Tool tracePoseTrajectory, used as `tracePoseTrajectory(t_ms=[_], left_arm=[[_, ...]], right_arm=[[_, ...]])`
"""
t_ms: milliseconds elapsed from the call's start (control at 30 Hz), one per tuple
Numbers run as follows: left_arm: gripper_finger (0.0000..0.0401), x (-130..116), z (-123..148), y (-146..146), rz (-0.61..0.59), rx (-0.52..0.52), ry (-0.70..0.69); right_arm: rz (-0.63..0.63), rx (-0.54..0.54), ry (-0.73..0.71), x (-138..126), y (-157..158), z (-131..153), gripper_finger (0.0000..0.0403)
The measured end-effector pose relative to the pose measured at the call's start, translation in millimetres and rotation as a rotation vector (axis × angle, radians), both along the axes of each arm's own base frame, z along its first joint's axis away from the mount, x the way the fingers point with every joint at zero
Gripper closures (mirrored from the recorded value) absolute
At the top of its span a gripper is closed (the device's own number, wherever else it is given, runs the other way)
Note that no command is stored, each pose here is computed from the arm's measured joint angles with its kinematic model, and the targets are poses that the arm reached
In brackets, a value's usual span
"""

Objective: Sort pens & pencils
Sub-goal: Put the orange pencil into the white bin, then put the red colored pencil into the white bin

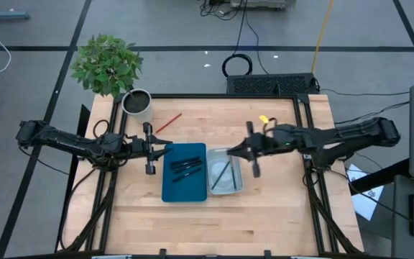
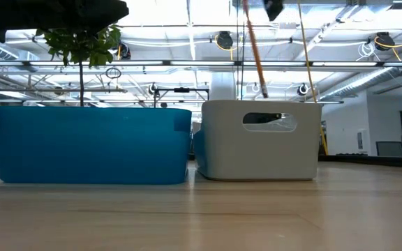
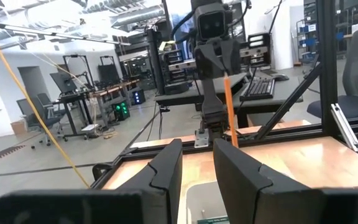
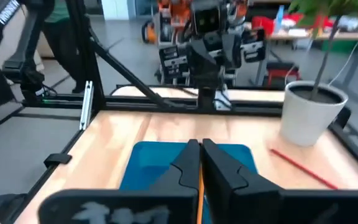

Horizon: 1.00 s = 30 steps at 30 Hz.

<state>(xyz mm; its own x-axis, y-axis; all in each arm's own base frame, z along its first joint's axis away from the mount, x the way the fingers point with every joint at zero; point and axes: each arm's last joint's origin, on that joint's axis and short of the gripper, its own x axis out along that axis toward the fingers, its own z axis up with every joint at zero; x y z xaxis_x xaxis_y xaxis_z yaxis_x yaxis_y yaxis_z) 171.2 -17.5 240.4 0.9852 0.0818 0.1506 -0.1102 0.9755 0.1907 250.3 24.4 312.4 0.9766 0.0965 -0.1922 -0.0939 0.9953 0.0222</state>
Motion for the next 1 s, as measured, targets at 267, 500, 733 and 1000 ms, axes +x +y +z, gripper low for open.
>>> tracePoseTrajectory(t_ms=[267,500,733,1000], left_arm=[[0.0304,0,0,0,-0.001,-0.007,0.0],[0.0304,0,0,0,-0.002,-0.019,-0.002],[0.0304,0,0,0,-0.003,-0.024,-0.002],[0.0304,0,0,0,-0.003,-0.024,-0.005]], right_arm=[[-0.057,0.164,0.14,42,0,-21,0.0403],[-0.168,0.313,0.27,56,-13,-56,0.0403],[-0.214,0.43,0.367,59,-25,-79,0.0396],[-0.237,0.465,0.422,53,-26,-95,0.0342]])
